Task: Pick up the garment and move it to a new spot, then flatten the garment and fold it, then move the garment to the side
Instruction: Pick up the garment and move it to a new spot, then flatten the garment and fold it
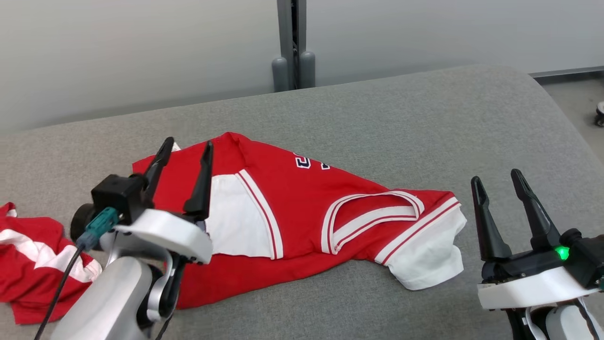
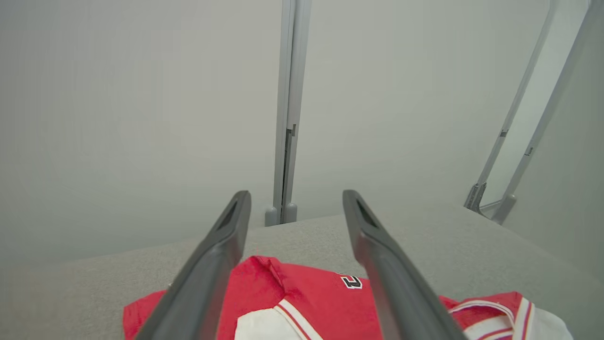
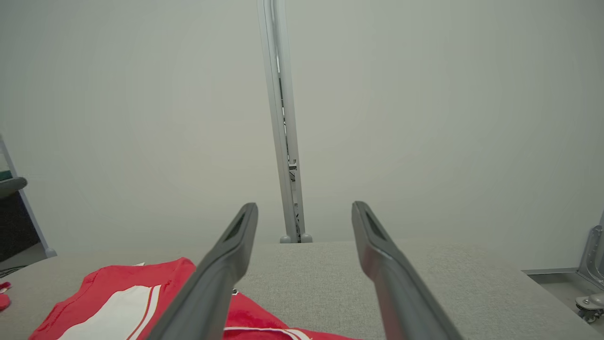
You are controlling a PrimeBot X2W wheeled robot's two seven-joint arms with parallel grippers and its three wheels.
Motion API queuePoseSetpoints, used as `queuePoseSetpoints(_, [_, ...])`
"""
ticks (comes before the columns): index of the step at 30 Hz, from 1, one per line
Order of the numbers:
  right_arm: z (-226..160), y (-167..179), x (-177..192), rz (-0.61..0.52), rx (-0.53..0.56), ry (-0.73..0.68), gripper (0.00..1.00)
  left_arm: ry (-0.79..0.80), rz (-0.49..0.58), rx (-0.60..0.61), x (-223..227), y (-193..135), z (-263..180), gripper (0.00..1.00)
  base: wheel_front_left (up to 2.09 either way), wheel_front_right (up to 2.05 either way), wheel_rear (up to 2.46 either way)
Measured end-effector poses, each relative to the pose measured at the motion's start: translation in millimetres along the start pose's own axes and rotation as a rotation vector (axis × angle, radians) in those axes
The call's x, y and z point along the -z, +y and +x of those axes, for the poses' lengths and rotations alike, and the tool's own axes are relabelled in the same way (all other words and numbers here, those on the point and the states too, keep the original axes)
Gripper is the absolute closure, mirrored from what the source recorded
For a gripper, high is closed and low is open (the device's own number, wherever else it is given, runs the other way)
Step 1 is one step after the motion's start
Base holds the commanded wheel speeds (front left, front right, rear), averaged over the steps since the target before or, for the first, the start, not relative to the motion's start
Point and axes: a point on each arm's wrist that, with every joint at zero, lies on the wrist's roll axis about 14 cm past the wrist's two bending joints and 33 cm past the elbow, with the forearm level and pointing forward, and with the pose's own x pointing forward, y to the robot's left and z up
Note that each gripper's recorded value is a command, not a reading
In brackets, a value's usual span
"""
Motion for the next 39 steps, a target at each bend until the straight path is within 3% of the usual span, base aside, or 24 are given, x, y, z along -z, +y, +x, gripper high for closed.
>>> queuePoseSetpoints(11, [-4.8,22.5,10.1,0.021,-0.065,0.030,0.00,-0.044,0.007,-0.202,0.2,42.3,-65.2,0.00,0.00,0.00,0.00])
queuePoseSetpoints(30, [-8.2,31.0,15.0,0.031,-0.094,0.048,0.00,-0.066,0.000,-0.230,0.9,40.7,-84.2,0.00,0.00,0.00,0.00])
queuePoseSetpoints(39, [-1.6,64.0,51.2,0.080,-0.203,0.228,0.00,-0.046,-0.013,-0.252,5.6,44.2,-94.5,0.00,0.00,0.00,0.00])
